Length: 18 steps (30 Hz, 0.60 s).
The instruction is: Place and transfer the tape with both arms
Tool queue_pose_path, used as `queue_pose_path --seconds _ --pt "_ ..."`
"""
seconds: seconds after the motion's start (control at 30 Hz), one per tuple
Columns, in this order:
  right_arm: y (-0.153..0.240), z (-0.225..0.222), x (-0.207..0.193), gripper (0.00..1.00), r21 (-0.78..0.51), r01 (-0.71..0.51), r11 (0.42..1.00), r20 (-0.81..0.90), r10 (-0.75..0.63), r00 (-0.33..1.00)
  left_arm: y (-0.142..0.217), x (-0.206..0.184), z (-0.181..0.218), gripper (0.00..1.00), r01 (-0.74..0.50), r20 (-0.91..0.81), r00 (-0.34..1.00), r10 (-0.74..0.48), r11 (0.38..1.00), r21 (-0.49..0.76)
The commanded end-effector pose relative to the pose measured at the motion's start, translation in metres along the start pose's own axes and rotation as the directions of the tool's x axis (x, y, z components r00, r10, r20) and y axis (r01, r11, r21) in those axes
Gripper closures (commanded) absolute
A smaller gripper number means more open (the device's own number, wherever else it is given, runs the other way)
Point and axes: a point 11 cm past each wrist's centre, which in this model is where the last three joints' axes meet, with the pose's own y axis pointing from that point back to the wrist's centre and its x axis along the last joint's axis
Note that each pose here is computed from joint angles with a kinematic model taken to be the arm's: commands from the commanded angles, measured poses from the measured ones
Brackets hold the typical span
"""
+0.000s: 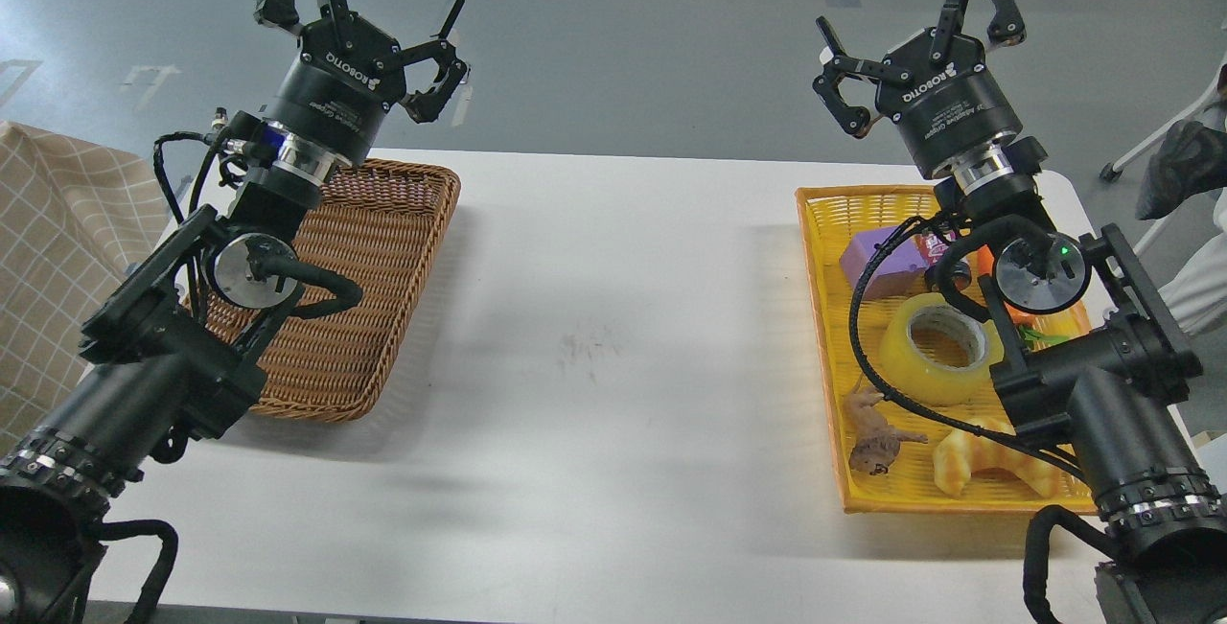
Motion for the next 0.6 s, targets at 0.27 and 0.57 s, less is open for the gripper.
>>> queue_pose_path --seconds 0.27,0.57 --pt "-0.002 0.01 -0.005 0.0 -0.045 0.014 0.999 -0.018 -0.015 1.0 0.0 -0.002 -0.004 0.02 0.004 -0.003 1.0 -0.004 1.0 0.018" --pt "0.003 0.003 0.001 0.0 -0.091 0.006 0.996 -0.091 -0.014 0.996 0.0 -0.002 -0.011 0.02 0.004 -0.008 1.0 -0.003 0.997 0.073"
